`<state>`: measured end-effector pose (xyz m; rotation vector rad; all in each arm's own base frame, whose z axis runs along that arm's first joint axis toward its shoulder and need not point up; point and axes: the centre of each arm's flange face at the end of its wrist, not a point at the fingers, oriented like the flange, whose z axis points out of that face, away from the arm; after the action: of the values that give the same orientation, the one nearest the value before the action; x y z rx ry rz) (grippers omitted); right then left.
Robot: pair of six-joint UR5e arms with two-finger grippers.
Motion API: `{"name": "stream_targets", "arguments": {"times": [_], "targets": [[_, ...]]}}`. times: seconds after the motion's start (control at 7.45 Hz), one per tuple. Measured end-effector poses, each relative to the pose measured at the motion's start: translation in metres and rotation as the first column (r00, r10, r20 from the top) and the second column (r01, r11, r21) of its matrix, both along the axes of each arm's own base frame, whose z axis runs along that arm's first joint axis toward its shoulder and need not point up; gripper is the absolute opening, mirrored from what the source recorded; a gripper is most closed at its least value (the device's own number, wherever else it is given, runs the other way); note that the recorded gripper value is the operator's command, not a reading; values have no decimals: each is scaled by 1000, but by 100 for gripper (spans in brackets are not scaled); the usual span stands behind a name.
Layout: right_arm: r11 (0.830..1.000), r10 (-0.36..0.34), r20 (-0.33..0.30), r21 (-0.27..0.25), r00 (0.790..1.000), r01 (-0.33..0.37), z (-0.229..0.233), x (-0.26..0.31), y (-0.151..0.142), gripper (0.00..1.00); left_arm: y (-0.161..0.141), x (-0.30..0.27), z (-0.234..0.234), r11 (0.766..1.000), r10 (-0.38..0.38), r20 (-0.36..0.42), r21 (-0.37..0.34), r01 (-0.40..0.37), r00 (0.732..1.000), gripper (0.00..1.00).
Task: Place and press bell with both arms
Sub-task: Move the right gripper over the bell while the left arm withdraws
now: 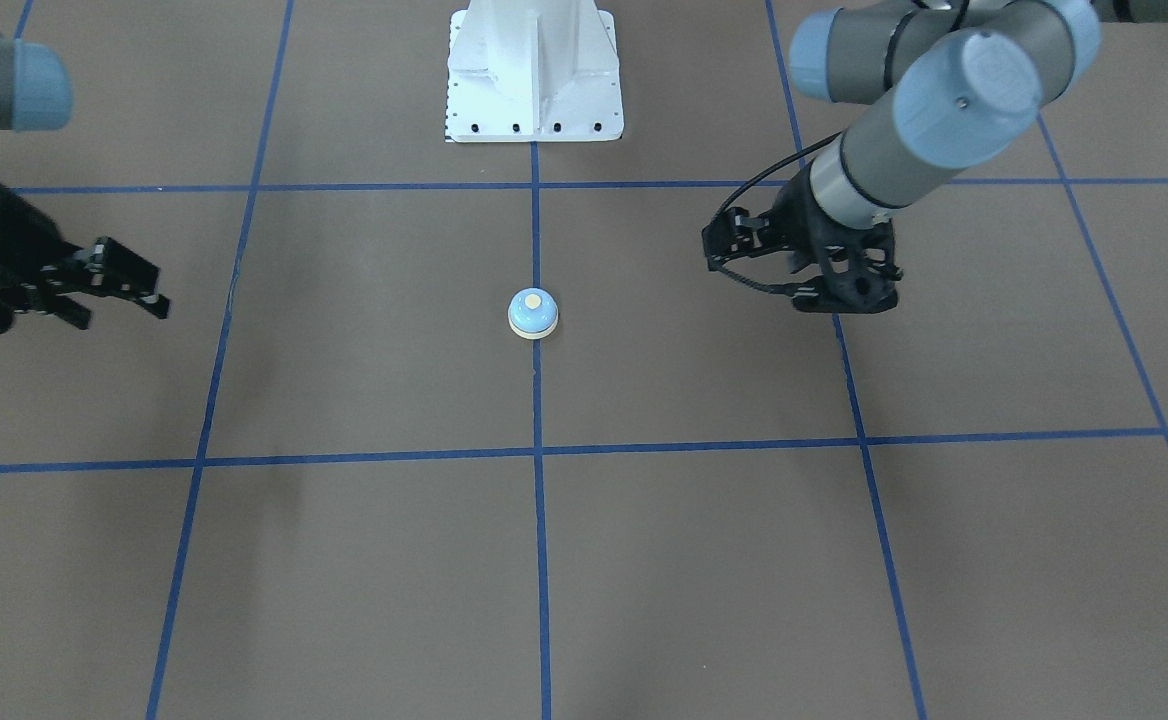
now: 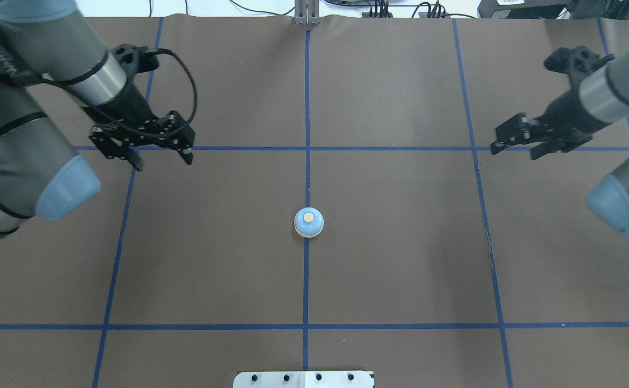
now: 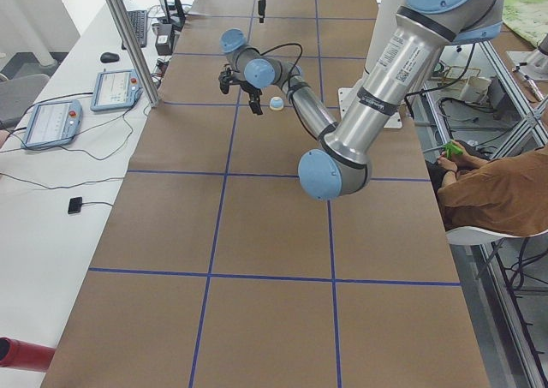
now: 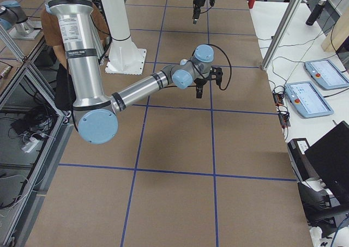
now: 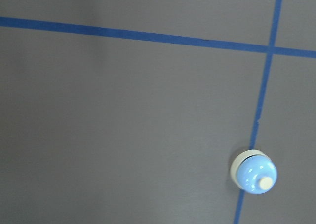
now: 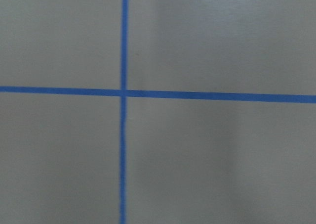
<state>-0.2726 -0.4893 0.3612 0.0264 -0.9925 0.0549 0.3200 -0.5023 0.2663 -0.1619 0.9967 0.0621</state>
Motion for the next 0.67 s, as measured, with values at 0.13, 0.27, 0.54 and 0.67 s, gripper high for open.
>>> {"name": "stream_targets", "arguments": {"times": [0.13, 0.27, 0.54, 0.67], "targets": [[1000, 23, 0, -13, 1000, -23, -39, -57, 20, 0, 9, -32, 30, 999, 6, 11, 40, -6, 1000, 99], [999, 33, -12, -29, 999, -33, -77, -112, 41, 0, 13, -58, 60, 997, 15, 33, 76, -17, 999, 99], [998, 59, -69, -32, 996, -61, -142, -199, 67, 0, 20, -110, 120, 988, 38, 85, 145, -50, 996, 99], [995, 77, -88, -51, 993, -81, -166, -235, 67, 0, 23, -131, 141, 984, 43, 105, 167, -61, 993, 99]]}}
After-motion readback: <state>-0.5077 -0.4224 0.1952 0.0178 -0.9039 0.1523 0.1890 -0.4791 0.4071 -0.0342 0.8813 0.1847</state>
